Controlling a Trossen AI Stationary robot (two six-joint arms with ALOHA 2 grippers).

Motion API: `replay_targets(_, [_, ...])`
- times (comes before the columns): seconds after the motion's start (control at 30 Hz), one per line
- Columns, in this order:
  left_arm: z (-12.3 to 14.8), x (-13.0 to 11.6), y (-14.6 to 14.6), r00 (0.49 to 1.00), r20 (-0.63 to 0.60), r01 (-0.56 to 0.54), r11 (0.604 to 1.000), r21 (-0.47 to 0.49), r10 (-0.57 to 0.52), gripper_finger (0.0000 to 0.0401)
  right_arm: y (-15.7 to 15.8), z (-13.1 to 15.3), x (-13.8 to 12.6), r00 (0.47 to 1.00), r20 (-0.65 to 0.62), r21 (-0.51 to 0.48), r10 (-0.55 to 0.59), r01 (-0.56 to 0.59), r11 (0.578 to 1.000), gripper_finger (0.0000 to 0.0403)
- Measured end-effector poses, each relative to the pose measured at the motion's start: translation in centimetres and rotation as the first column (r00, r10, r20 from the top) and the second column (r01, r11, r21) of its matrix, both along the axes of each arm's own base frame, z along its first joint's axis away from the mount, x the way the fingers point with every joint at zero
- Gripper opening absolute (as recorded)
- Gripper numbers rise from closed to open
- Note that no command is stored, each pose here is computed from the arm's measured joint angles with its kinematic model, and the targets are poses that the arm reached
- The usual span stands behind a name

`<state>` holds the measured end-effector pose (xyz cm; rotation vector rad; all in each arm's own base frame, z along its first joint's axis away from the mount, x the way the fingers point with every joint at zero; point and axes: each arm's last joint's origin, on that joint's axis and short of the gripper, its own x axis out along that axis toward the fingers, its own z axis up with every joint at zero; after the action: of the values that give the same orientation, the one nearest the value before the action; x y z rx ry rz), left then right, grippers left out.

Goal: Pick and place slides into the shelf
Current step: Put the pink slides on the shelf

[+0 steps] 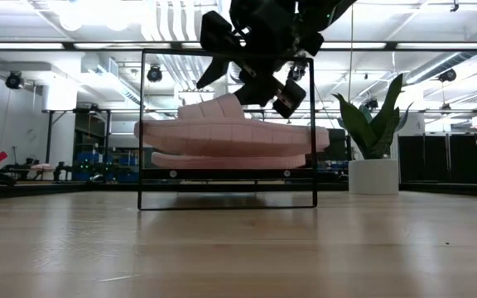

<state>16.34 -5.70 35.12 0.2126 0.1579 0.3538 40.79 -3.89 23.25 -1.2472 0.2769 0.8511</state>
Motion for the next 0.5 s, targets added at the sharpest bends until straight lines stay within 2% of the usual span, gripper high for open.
replay_targets(0.27, [-0.31, 0.35, -0.17, 1.000, -0.015, 0.000, 1.000, 0.007, 0.000, 0.0099, -0.04, 0.36, 0.08, 0.999, 0.012, 0.002, -0.043, 0.043, 0.999, 0.0201])
replay_targets(0.33, [-0.46, 0.54, -0.27, 1.000, -0.023, 0.000, 1.000, 0.011, 0.000, 0.0099, -0.23, 0.30, 0.15, 0.996, 0.016, -0.046, -0.086, 0.087, 0.995, 0.0207])
replay_targets(0.43, [-0.63, 0.78, -0.38, 0.999, -0.033, 0.000, 1.000, 0.016, 0.000, 0.0099, -0.71, 0.46, 0.48, 0.978, 0.062, -0.170, -0.201, 0.209, 0.963, 0.0212])
replay_targets(0.5, [-0.72, 0.89, -0.44, 0.999, -0.038, 0.000, 1.000, 0.019, 0.000, 0.0099, -0.82, 0.46, 0.49, 0.971, 0.061, -0.177, -0.230, 0.237, 0.955, 0.0212])
